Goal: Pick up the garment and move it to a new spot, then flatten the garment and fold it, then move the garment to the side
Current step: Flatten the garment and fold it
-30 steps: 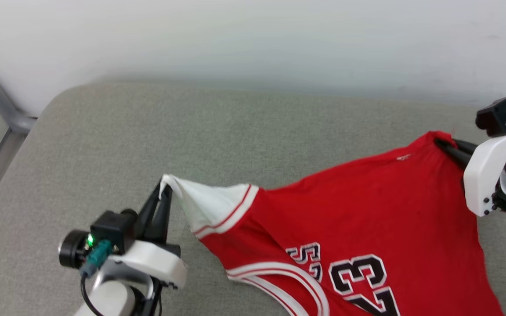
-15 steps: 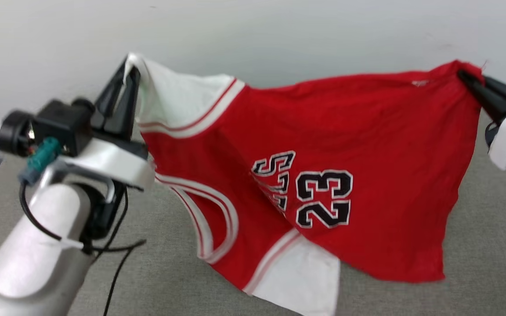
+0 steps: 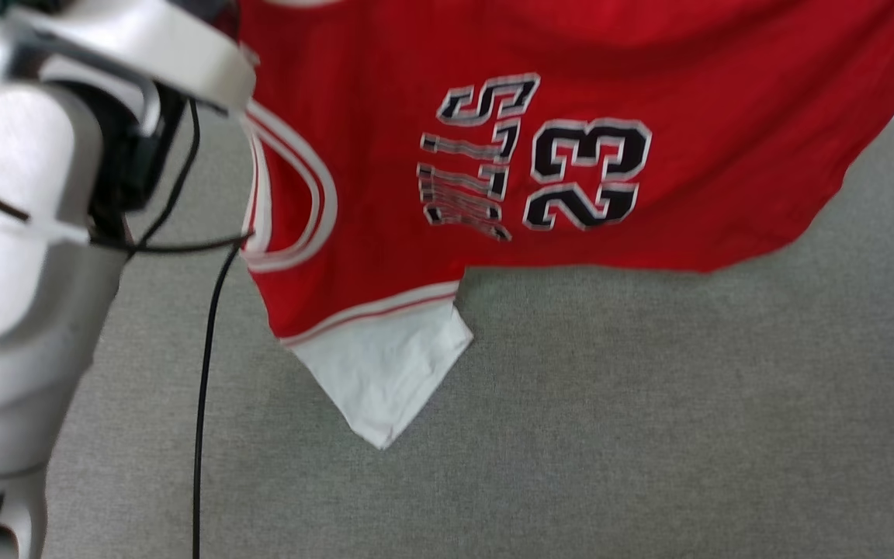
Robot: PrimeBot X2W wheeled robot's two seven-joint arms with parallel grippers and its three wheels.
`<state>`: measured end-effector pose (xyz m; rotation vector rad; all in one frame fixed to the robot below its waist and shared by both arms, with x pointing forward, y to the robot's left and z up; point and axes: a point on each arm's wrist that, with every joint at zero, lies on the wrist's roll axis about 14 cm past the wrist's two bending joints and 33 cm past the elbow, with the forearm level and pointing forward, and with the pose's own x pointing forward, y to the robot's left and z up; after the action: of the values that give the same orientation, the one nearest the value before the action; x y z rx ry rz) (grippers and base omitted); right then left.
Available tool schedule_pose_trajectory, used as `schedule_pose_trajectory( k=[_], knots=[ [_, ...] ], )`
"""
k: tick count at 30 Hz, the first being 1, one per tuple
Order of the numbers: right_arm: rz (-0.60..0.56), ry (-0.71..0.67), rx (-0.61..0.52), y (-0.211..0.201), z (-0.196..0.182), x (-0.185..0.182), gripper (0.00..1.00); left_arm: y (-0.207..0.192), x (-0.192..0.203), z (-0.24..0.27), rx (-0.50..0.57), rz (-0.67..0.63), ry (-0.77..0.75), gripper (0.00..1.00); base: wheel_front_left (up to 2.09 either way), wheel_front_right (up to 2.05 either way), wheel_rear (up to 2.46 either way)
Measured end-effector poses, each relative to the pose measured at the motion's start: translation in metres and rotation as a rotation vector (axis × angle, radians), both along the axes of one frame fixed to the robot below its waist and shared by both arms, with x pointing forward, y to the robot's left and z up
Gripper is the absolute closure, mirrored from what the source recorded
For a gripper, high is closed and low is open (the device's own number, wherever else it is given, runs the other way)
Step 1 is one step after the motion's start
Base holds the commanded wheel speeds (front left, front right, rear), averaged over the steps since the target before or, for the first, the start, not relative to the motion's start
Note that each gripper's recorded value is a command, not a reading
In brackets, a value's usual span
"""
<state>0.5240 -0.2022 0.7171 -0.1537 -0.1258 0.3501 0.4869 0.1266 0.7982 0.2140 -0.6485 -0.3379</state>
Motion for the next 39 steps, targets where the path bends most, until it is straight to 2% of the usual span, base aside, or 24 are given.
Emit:
schedule_pose_trajectory(
  k=[5, 15, 20, 25, 32, 33, 39],
  knots=[
    [-0.037, -0.050, -0.027, -0.004, 0.019, 0.035, 1.00, -0.009, 0.041, 0.017, 0.022, -0.010, -0.024, 1.00, 0.00, 0.00, 0.00],
    [-0.102, -0.104, -0.064, -0.003, 0.029, 0.111, 1.00, -0.017, 0.122, 0.032, 0.054, 0.000, -0.060, 1.00, 0.00, 0.00, 0.00],
    [-0.128, -0.158, -0.073, -0.001, 0.043, 0.145, 1.00, -0.019, 0.154, 0.051, 0.068, 0.015, -0.115, 1.00, 0.00, 0.00, 0.00],
    [-0.137, -0.185, -0.095, 0.002, 0.047, 0.161, 1.00, -0.017, 0.170, 0.049, 0.060, 0.020, -0.114, 1.00, 0.00, 0.00, 0.00],
    [-0.136, -0.103, -0.100, 0.001, 0.002, 0.182, 1.00, -0.007, 0.197, 0.001, 0.055, 0.036, -0.017, 1.00, 0.00, 0.00, 0.00],
    [-0.117, -0.060, -0.094, 0.005, -0.024, 0.185, 1.00, -0.007, 0.204, -0.029, 0.065, 0.030, 0.042, 1.00, 0.00, 0.00, 0.00],
    [-0.059, 0.057, -0.090, 0.016, -0.087, 0.175, 1.00, -0.002, 0.203, -0.092, 0.068, 0.020, 0.166, 1.00, 0.00, 0.00, 0.00]
  ],
)
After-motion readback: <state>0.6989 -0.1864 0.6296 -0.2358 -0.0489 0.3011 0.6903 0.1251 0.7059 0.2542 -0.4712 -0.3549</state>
